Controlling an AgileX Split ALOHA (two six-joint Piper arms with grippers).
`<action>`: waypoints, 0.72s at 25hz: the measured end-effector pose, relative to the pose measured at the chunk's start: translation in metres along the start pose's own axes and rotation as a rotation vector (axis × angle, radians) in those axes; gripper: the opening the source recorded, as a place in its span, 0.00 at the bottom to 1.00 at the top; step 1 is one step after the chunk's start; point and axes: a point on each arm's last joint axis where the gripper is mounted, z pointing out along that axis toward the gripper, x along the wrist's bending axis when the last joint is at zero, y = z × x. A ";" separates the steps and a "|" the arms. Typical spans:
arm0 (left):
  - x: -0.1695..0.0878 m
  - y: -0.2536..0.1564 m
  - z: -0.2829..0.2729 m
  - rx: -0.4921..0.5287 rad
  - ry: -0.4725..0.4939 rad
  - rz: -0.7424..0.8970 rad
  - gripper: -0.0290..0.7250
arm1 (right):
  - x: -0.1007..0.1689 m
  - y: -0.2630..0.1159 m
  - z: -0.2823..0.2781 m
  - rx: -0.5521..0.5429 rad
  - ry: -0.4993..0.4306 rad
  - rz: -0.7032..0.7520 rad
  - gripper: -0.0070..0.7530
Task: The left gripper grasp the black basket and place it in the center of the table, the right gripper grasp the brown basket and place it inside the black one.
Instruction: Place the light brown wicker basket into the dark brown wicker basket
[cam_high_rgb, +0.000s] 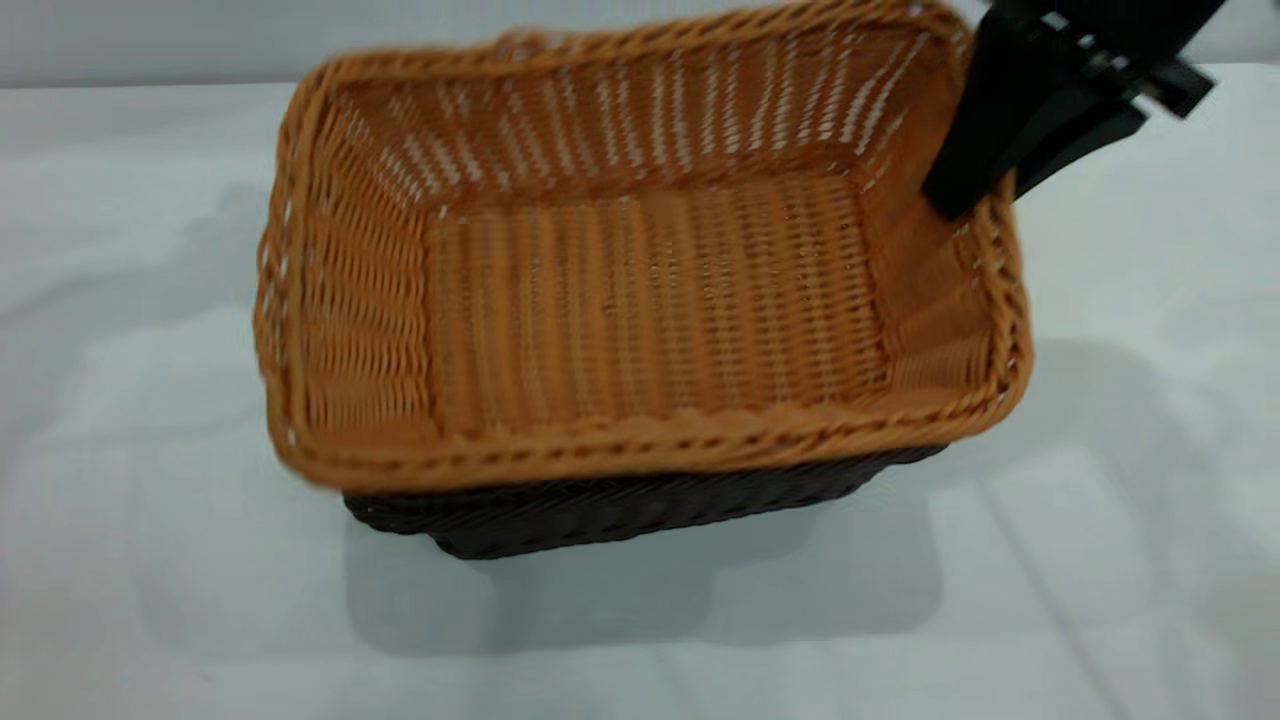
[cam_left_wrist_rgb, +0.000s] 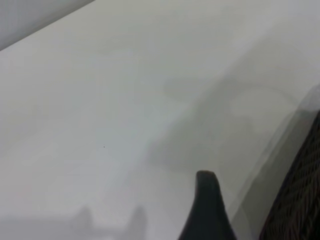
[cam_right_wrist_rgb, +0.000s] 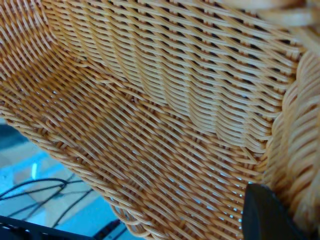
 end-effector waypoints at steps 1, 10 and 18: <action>0.000 0.000 0.000 0.000 -0.001 0.000 0.69 | 0.000 0.003 0.004 0.008 0.000 -0.005 0.10; 0.000 0.000 0.000 0.001 -0.005 -0.001 0.69 | -0.020 0.018 0.028 0.039 -0.037 0.022 0.10; -0.001 0.000 0.000 0.003 -0.011 -0.001 0.69 | -0.036 0.023 0.037 0.017 -0.149 0.179 0.14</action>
